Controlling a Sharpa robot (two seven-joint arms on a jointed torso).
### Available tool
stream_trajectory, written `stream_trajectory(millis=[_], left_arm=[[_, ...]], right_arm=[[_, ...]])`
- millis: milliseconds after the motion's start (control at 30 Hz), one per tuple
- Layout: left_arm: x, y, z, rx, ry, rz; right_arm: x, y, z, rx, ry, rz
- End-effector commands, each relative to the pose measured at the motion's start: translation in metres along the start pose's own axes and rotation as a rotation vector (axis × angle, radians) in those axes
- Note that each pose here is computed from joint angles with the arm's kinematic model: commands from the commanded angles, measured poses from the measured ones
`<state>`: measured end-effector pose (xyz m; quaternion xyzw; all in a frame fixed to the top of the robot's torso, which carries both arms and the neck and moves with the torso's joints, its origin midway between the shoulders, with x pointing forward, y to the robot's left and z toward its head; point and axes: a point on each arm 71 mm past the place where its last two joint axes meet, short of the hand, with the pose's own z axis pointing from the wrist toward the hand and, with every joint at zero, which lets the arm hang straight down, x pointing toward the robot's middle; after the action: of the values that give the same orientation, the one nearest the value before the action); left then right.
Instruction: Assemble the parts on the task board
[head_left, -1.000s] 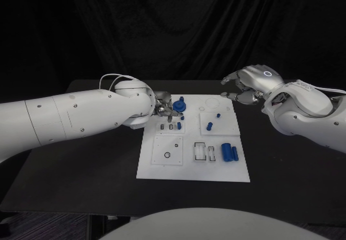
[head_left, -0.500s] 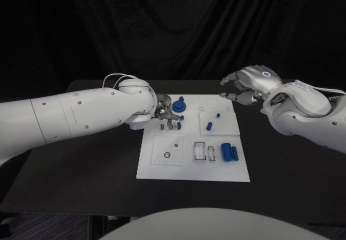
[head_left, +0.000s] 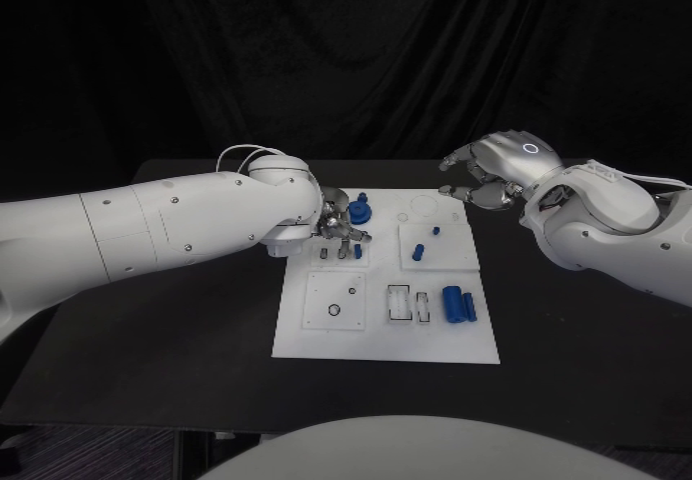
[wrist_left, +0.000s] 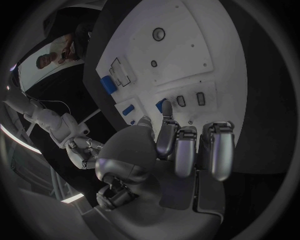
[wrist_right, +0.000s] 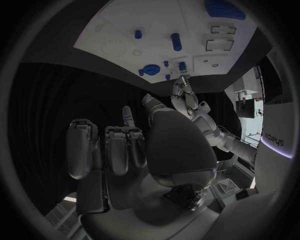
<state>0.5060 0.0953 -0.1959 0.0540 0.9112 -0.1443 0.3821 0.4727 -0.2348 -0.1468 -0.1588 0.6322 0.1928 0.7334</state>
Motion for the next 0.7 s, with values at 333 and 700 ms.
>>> stream_trajectory(millis=[333,700], left_arm=[[0.0001,-0.0028,0.0027,-0.016,0.027,0.008],[-0.0004,-0.0058,0.0041,-0.009,0.022,0.007]], right_arm=[[0.0016,-0.0002,-0.0001,0.000,0.008,-0.003],[0.0023,-0.0001,0.0003,0.001,0.013,-0.005]])
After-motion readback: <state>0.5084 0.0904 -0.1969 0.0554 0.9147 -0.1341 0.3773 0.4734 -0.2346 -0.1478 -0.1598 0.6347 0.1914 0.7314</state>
